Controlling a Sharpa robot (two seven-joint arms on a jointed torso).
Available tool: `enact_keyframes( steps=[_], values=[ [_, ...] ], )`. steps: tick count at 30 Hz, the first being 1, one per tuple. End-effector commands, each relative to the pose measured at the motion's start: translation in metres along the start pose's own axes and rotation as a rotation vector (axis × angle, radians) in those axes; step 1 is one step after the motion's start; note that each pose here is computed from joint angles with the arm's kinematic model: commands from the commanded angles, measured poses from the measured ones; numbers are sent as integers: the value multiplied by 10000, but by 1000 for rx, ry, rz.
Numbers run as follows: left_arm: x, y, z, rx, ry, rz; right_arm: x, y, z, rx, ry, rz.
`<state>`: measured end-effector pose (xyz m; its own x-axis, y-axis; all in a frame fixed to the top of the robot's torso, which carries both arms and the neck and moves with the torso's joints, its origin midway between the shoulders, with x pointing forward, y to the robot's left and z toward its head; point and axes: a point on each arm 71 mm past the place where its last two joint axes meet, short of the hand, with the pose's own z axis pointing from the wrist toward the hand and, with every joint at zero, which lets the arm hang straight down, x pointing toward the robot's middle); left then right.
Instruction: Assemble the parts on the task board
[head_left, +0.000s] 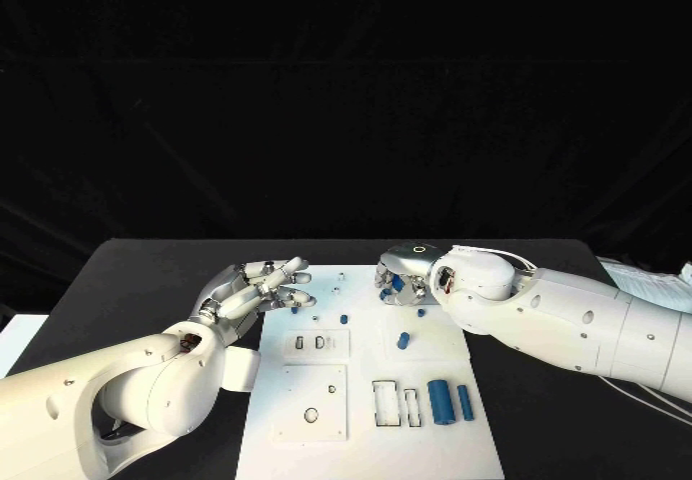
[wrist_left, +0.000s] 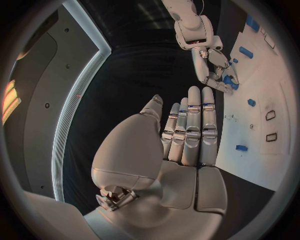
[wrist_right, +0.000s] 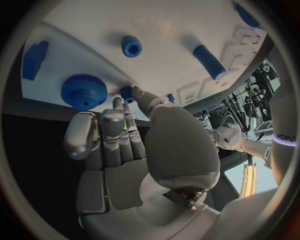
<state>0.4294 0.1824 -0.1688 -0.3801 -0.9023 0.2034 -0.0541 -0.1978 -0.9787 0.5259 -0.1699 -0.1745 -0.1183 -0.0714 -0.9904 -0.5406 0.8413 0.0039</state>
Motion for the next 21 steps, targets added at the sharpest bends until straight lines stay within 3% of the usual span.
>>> enact_keyframes(
  steps=[1,12,21],
  values=[
    [8,-8,3,2,11,-4,-4,1,-9,-4,-12,-14],
    [-9,-1,4,-7,3,-3,-8,4,-33,-12,-21,-7],
    [-14,2,3,-12,1,-7,14,-24,-43,-1,4,-10]
  ],
)
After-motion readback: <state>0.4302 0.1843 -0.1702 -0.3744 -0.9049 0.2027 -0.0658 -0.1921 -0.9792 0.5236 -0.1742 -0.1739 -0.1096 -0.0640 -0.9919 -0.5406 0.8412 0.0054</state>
